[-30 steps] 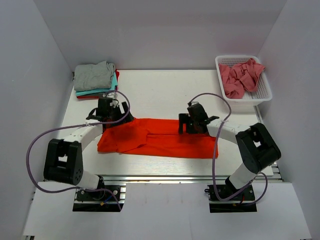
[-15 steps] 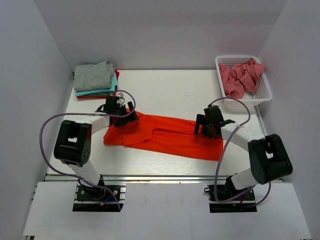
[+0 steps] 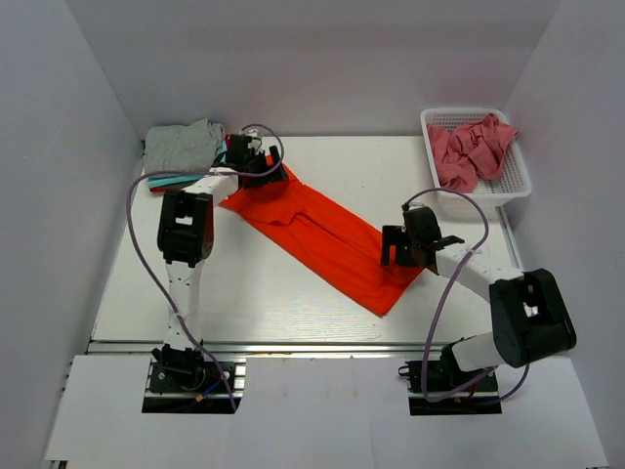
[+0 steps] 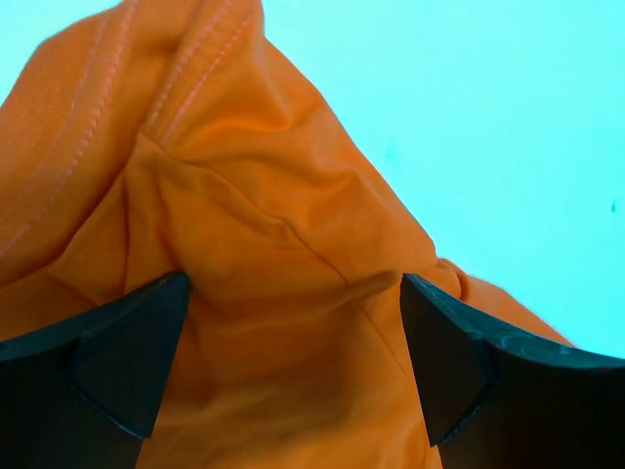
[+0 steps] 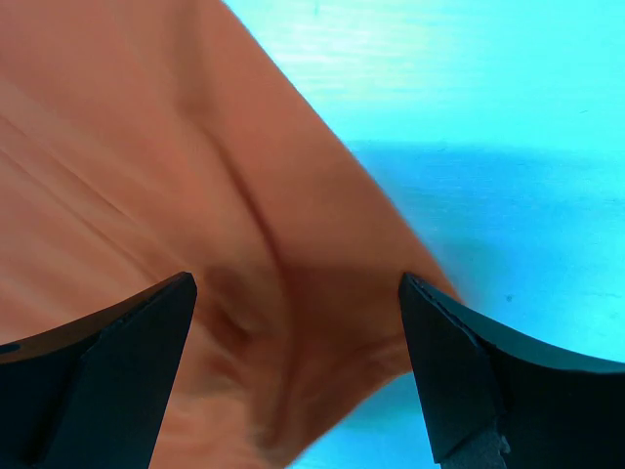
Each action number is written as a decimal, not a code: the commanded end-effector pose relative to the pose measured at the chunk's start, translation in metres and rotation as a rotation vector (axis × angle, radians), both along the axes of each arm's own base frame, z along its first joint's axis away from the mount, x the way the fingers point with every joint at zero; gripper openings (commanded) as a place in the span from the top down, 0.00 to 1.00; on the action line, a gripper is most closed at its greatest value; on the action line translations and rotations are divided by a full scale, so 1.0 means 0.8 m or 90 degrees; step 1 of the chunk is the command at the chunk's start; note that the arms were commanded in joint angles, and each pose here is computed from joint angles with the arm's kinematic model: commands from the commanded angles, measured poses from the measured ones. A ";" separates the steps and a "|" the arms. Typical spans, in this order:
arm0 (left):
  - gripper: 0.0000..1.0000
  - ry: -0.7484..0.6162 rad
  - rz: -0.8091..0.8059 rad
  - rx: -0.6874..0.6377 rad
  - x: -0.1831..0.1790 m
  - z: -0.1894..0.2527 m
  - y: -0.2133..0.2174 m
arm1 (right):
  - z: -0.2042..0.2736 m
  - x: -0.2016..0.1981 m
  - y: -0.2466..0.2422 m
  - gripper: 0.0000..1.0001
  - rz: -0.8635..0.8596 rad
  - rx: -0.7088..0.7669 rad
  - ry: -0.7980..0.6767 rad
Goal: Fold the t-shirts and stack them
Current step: Rotate the tshirt 90 degrees, then grab the bottom of the folded rectangular tshirt with both arms, then fold the folded rectangular tshirt in 1/3 of the way, then grab one side of the 2/3 rectangular tshirt with both arms, then fold the long partially folded tshirt into a neat square
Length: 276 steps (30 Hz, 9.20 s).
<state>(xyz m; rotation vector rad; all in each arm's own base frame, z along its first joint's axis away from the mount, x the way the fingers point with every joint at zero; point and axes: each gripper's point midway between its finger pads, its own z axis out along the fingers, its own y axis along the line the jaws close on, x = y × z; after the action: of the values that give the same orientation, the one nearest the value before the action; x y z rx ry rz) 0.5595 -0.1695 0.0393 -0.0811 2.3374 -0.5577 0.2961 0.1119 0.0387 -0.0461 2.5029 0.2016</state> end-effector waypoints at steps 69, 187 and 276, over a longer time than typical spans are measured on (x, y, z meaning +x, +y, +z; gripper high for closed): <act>0.00 0.211 -0.150 0.053 -0.444 0.035 -0.023 | -0.011 -0.177 0.174 0.25 0.296 0.140 0.151; 0.00 -0.219 -0.278 -0.134 -0.230 0.140 -0.092 | 0.059 0.172 0.277 0.10 0.328 0.242 -0.088; 1.00 -0.015 -0.294 -0.184 -0.425 0.204 -0.051 | 0.204 -0.096 0.138 1.00 0.352 0.290 -0.005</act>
<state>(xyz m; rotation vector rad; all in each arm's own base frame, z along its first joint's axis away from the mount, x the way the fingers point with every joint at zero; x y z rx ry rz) 0.2401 -0.2115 0.1829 0.3364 2.2091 -1.0592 0.2341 0.2204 0.1747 -0.4606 2.3563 0.9264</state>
